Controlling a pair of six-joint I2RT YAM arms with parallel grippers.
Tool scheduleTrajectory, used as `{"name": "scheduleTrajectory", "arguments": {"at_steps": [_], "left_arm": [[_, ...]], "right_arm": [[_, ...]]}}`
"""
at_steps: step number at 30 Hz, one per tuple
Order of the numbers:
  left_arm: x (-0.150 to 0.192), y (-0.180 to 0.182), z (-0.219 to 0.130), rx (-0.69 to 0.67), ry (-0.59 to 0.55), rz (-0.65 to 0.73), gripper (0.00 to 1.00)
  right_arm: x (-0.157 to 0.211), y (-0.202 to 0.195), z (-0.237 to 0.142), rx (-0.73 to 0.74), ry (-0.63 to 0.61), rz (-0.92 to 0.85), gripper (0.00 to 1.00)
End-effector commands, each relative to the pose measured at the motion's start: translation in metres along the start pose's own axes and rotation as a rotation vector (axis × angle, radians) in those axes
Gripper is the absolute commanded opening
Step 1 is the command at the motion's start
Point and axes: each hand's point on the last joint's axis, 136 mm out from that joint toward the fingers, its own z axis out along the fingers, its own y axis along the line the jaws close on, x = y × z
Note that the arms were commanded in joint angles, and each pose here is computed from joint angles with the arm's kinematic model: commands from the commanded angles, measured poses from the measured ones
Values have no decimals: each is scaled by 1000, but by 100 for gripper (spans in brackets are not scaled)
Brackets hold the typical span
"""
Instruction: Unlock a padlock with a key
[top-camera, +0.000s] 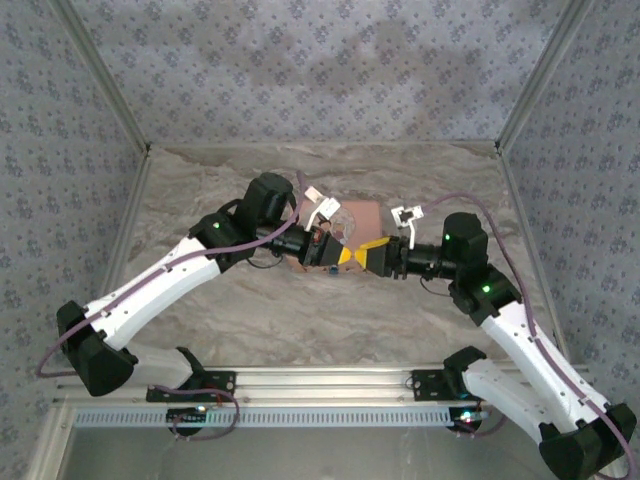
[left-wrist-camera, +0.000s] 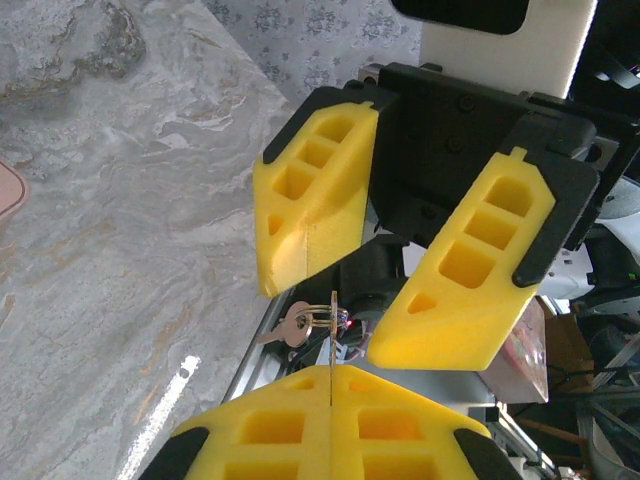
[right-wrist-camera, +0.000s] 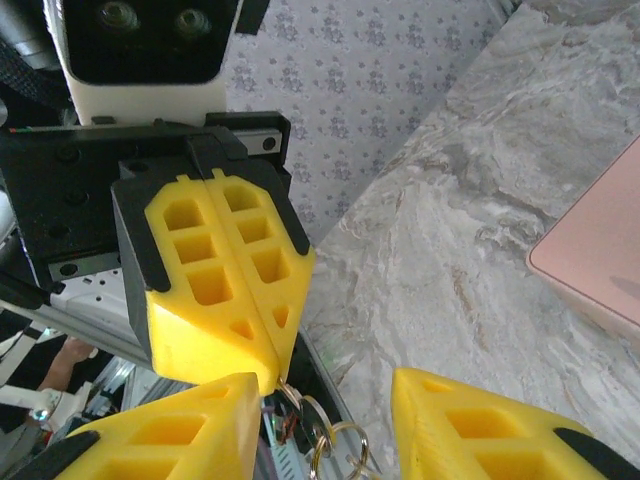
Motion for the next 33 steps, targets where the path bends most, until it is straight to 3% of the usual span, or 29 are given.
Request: {"name": "scheduleTrajectory", "arguments": {"at_steps": [1,5,11,17,19,24,33], "left_arm": [[-7,-22,-12,47,-28,61,0],[-7,-23,-13,43,-34,63,0],[-9,-23,-14,36,-43,66,0],[-15,-26,-16,40,-72,74,3],[-19,-21,-16,11,-96,59,31],[-26,-21,-17,43,-159,44,46],[-28,-27,-15,112,-172,31,44]], "right_arm": [[4,7,-3,-33,13,-12,31],[6,10,-3,-48,21,-14,24],[10,12,-3,-59,36,-26,1],[7,13,-2,-42,4,-60,0],[2,12,-3,-21,-41,-72,0],[-16,10,-6,-12,-185,-59,0],[-27,14,-7,-53,-299,-37,0]]}}
